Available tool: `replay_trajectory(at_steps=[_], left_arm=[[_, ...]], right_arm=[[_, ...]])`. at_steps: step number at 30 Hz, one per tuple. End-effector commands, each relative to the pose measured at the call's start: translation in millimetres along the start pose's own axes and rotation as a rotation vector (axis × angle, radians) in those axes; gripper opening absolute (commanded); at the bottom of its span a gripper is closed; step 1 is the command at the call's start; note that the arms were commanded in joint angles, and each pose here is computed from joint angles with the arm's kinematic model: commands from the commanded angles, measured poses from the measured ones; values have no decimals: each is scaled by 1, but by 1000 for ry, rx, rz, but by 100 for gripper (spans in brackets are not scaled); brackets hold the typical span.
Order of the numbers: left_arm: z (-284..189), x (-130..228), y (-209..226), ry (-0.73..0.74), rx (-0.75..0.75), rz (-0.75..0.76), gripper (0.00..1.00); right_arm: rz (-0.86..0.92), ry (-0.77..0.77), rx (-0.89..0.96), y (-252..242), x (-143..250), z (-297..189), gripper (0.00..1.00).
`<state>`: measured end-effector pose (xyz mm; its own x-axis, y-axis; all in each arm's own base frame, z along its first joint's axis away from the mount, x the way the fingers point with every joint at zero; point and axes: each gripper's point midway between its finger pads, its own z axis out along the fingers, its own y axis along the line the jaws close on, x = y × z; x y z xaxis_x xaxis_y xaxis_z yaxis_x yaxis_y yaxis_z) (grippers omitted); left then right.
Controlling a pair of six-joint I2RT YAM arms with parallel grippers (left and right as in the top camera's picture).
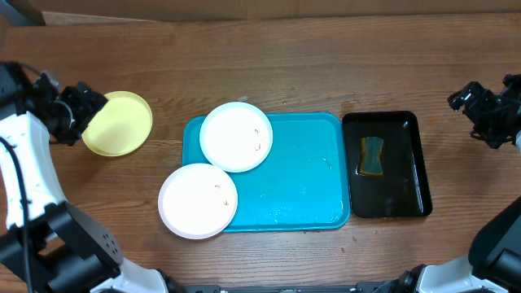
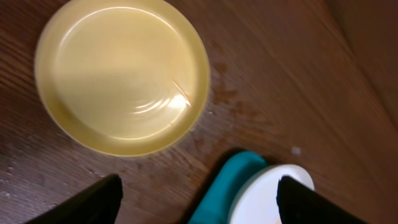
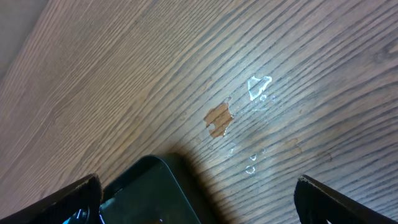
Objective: Clean dirty plates on tray and stack at the side
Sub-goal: 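Move left gripper to the upper white plate and grasp its edge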
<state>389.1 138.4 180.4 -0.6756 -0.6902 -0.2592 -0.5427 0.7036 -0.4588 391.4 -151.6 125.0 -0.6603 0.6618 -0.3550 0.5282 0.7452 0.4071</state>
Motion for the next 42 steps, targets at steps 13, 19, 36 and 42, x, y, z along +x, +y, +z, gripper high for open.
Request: replay_trajectory(at_steps=[13, 19, 36, 42], left_arm=[[86, 164, -54, 307, -246, 528, 58], [100, 166, -60, 229, -281, 535, 54], [133, 168, -53, 156, -225, 542, 44], [142, 170, -52, 136, -203, 546, 39]], right_arm=[[-6, -27, -14, 5, -8, -7, 100], [-6, -27, -14, 5, -8, -7, 100], [-6, -27, -14, 5, -8, -7, 100], [-6, -27, -14, 5, -8, -7, 100]])
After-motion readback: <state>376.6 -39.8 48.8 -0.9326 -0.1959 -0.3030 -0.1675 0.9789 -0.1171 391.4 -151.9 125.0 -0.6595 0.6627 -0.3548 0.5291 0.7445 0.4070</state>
